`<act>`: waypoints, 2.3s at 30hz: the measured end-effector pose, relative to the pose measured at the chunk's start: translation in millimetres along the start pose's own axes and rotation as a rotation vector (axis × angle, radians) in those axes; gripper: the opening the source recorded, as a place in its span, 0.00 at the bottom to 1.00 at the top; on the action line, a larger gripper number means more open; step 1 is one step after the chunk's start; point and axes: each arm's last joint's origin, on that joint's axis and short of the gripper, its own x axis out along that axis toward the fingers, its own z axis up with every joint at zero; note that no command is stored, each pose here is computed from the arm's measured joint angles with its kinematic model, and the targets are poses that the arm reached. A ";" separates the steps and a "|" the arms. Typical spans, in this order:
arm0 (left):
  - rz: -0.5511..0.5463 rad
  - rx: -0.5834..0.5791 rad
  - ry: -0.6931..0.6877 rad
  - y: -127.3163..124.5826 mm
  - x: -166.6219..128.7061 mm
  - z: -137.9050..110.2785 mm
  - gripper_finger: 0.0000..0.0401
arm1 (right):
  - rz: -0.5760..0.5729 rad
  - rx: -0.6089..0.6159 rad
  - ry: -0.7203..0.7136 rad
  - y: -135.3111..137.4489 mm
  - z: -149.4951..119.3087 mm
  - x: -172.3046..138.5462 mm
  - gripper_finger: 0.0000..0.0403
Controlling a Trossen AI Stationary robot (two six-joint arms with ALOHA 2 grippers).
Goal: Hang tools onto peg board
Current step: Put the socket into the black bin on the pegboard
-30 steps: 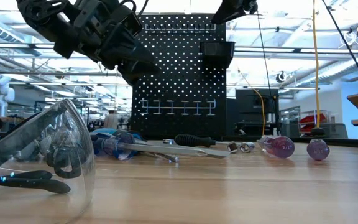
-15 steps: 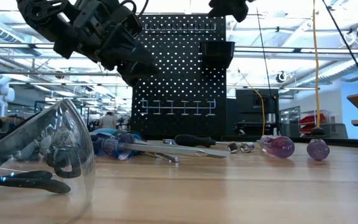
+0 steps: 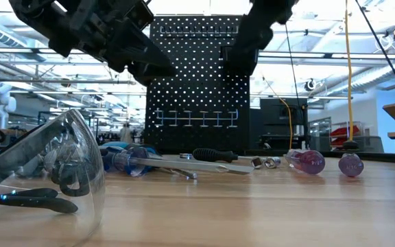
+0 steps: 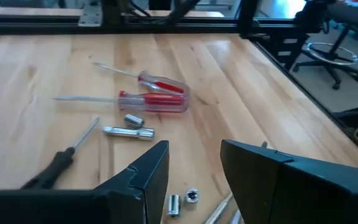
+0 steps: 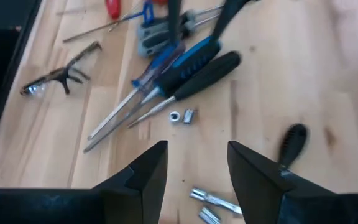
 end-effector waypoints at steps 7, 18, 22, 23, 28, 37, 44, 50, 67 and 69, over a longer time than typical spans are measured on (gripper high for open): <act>-0.026 0.040 0.043 -6.1 12.1 -6.9 0.38 | -0.010 -0.036 0.001 8.1 -0.4 37.0 0.40; -0.055 0.043 0.188 -2.0 54.8 -36.4 0.38 | -0.044 -0.101 0.004 11.4 -1.7 40.6 0.40; -0.075 0.041 0.217 -3.8 65.1 -42.6 0.38 | -0.103 -0.140 0.002 9.3 -1.6 39.8 0.40; -0.077 0.040 0.223 -4.0 66.2 -44.2 0.38 | -0.106 -0.150 0.002 9.2 -1.5 39.7 0.40; -0.078 0.048 0.186 -4.8 70.8 -44.2 0.38 | -0.109 -0.221 -0.018 4.8 -12.4 43.8 0.40; -0.004 0.029 0.231 -6.6 72.9 -50.5 0.38 | -0.130 -0.122 -0.282 -19.5 -57.7 33.3 0.40; -0.006 0.035 0.210 -7.4 73.5 -48.6 0.38 | -0.140 -0.115 -0.390 -21.1 -53.1 12.0 0.40; -0.005 0.035 0.212 -7.4 73.4 -48.7 0.38 | -0.139 -0.117 -0.404 -20.7 -51.9 8.7 0.40; 0.010 0.047 0.265 -9.4 88.7 -61.7 0.38 | -0.143 -0.107 -0.400 -21.0 -52.2 10.3 0.40; 0.009 0.052 0.277 -8.5 94.4 -63.5 0.38 | -0.143 -0.108 -0.400 -21.0 -52.3 10.4 0.40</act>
